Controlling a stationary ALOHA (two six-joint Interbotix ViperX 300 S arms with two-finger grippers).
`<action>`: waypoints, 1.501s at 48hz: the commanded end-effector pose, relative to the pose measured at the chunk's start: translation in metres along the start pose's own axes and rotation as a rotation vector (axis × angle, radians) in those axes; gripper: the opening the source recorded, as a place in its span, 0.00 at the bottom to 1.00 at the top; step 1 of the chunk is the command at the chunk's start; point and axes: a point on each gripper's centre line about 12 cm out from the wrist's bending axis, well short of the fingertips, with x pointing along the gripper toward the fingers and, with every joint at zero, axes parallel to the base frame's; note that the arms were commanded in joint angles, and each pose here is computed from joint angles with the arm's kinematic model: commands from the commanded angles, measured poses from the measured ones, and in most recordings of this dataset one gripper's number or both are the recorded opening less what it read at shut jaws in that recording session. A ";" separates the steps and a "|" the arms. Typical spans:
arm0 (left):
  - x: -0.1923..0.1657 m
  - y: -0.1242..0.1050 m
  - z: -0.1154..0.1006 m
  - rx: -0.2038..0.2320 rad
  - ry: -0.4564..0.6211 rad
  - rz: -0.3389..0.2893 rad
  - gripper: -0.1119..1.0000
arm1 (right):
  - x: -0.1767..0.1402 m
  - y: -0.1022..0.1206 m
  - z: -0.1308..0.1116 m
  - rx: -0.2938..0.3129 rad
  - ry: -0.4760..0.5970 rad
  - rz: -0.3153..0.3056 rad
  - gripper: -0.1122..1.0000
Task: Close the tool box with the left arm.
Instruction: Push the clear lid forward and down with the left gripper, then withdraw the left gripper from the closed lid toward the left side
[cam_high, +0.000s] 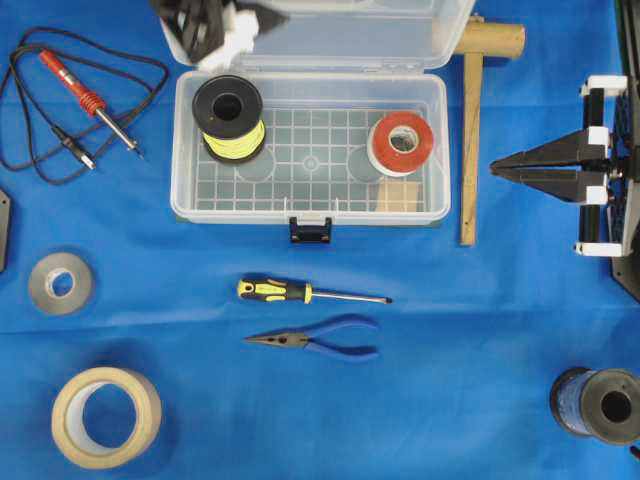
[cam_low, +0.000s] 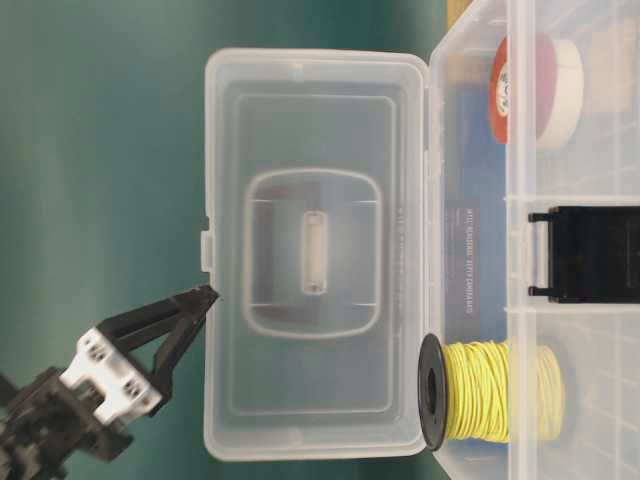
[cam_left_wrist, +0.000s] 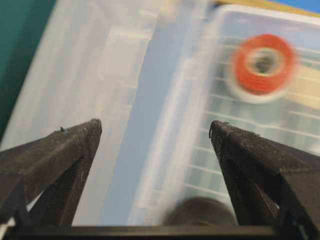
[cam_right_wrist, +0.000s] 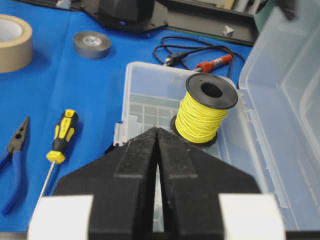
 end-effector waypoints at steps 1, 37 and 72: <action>-0.005 -0.023 -0.006 0.011 0.022 -0.051 0.92 | 0.001 0.000 0.005 -0.007 -0.015 -0.001 0.10; -0.061 -0.166 -0.039 0.064 0.145 -0.334 0.92 | 0.001 0.000 0.003 -0.029 0.005 0.001 0.10; -0.167 -0.097 -0.138 0.021 -0.634 -0.318 0.92 | -0.004 0.000 0.012 -0.024 -0.038 -0.001 0.10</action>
